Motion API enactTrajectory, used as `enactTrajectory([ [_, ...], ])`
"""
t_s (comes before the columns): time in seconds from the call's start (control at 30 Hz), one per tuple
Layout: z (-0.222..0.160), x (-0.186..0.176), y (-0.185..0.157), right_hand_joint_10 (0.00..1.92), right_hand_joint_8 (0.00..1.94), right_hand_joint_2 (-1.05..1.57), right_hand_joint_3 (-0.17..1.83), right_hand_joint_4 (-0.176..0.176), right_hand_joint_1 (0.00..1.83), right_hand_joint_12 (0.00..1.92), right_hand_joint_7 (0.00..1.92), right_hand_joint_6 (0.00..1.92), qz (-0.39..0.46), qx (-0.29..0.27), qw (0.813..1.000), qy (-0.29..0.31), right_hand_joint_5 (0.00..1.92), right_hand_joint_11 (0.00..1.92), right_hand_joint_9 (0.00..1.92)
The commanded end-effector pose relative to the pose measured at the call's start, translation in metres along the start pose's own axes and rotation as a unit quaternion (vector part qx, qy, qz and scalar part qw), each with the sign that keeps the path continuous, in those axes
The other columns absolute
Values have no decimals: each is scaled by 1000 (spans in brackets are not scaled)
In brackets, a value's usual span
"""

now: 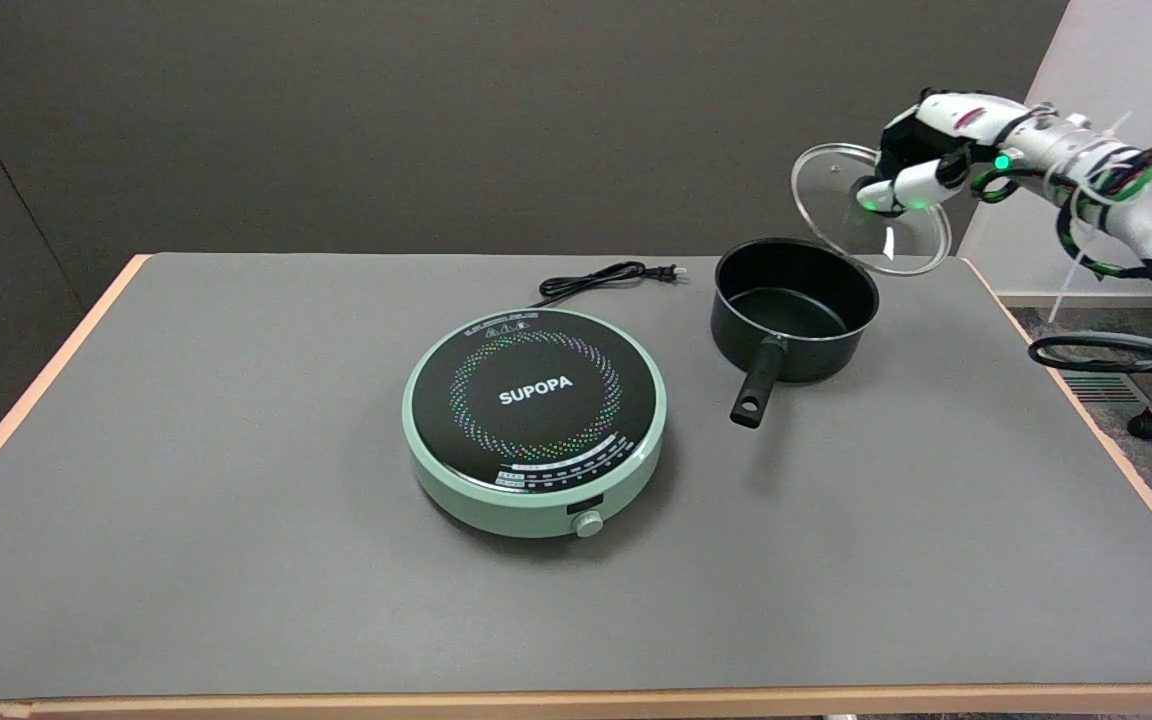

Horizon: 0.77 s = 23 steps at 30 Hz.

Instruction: Pick up the pot lid.

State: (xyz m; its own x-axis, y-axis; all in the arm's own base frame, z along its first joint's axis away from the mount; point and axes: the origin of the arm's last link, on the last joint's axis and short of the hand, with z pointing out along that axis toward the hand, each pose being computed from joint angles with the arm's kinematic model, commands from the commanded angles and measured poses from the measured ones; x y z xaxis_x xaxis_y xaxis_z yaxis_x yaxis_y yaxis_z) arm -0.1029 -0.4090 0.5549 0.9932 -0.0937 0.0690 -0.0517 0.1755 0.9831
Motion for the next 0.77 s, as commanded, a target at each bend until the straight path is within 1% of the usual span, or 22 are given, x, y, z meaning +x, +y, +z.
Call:
enactTrajectory([
  [0.03, -52, 12, 76, 1151, 1029, 1033, 282, -90, 1219, 1304, 1028, 1359, 177, -62, 978, 87, 729, 754, 955],
  [0.1, -55, 10, 80, 1182, 1020, 1027, 290, -90, 1220, 1385, 1035, 1354, 187, -63, 976, 92, 735, 728, 953],
  [0.17, -59, 12, 84, 1182, 1021, 1027, 289, -90, 1220, 1398, 1035, 1353, 200, -62, 972, 103, 735, 724, 951],
  [0.33, -66, 13, 90, 1178, 1020, 1028, 288, -90, 1220, 1407, 1035, 1354, 208, -65, 969, 115, 735, 724, 951],
  [0.37, -67, 13, 91, 1144, 1030, 1044, 263, -89, 1218, 1355, 1024, 1357, 209, -66, 969, 116, 727, 747, 950],
  [0.43, -71, 11, 96, 1147, 1029, 1046, 260, -87, 1217, 1359, 1023, 1357, 207, -71, 969, 117, 727, 746, 949],
  [0.5, -75, 12, 102, 1183, 1020, 1032, 282, -86, 1219, 1411, 1032, 1355, 212, -79, 966, 123, 735, 726, 951],
  [0.57, -81, 11, 110, 1179, 1022, 1040, 267, -85, 1219, 1403, 1028, 1356, 213, -87, 965, 127, 732, 728, 953],
  [0.77, -99, -3, 130, 1182, 1019, 1034, 278, -85, 1218, 1402, 1031, 1356, 246, -107, 953, 140, 734, 731, 950],
])
